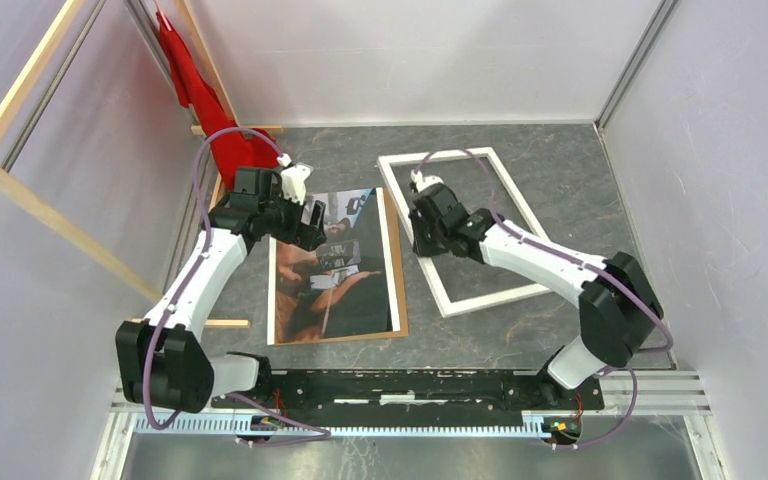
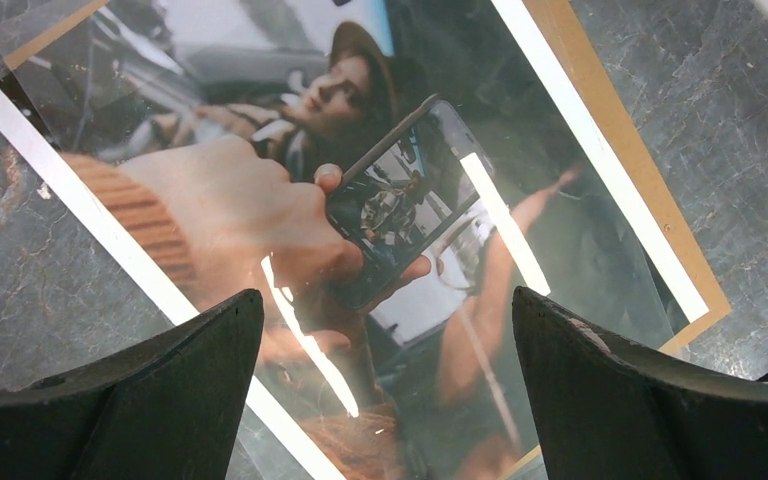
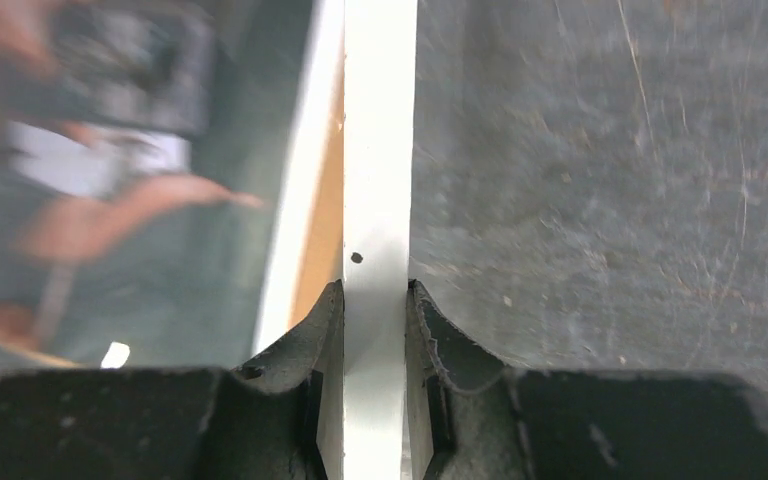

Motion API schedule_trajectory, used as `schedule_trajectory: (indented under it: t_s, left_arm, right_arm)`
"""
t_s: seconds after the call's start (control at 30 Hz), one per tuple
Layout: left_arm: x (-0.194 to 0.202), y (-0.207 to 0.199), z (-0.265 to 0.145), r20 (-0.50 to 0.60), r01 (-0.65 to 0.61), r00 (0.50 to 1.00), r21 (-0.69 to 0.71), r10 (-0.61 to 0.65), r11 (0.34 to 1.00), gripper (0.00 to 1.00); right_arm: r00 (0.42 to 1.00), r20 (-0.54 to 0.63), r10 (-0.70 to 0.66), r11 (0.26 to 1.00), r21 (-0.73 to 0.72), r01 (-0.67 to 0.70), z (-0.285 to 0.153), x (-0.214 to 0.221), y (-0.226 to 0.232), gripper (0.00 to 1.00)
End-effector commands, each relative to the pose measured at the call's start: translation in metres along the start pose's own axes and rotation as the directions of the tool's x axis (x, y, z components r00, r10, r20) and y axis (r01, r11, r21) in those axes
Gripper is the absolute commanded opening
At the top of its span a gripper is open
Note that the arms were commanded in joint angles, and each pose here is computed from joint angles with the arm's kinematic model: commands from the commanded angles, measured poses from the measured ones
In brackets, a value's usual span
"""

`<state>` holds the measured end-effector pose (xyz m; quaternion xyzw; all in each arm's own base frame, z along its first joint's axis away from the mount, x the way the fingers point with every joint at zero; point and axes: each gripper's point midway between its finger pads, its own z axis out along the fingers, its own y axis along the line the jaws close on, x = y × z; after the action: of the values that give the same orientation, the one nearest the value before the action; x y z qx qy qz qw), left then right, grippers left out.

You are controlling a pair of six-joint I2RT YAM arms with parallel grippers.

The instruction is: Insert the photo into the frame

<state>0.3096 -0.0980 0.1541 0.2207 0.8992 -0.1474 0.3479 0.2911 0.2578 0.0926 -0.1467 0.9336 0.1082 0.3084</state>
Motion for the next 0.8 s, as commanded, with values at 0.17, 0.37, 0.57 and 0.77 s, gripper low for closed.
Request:
schedule_trajectory:
  t_s: [0.17, 0.37, 0.57, 0.77]
  left_arm:
    - [-0.038, -0.029, 0.007, 0.089, -0.108, 0.991, 0.069, 0.101, 0.992, 1.0]
    - [-0.077, -0.058, 0.006, 0.159, -0.114, 0.982, 0.084, 0.099, 0.99, 1.0]
    - [-0.126, -0.07, 0.0, 0.261, -0.012, 0.965, 0.101, -0.014, 0.995, 1.0]
    - [-0.143, -0.069, -0.006, 0.329, 0.052, 0.941, 0.078, -0.074, 0.996, 1.0]
  right_arm:
    - [0.942, 0.231, 0.246, 0.932, -0.322, -0.164, -0.118, -0.138, 0.068, 0.0]
    - [0.898, 0.221, 0.381, 0.84, -0.489, -0.236, -0.166, -0.172, 0.079, 0.0]
    - [0.851, 0.151, 0.502, 0.715, -0.626, -0.31, -0.182, -0.166, 0.083, 0.0]
    - [0.802, 0.054, 0.595, 0.555, -0.75, -0.361, -0.192, -0.168, 0.092, 0.0]
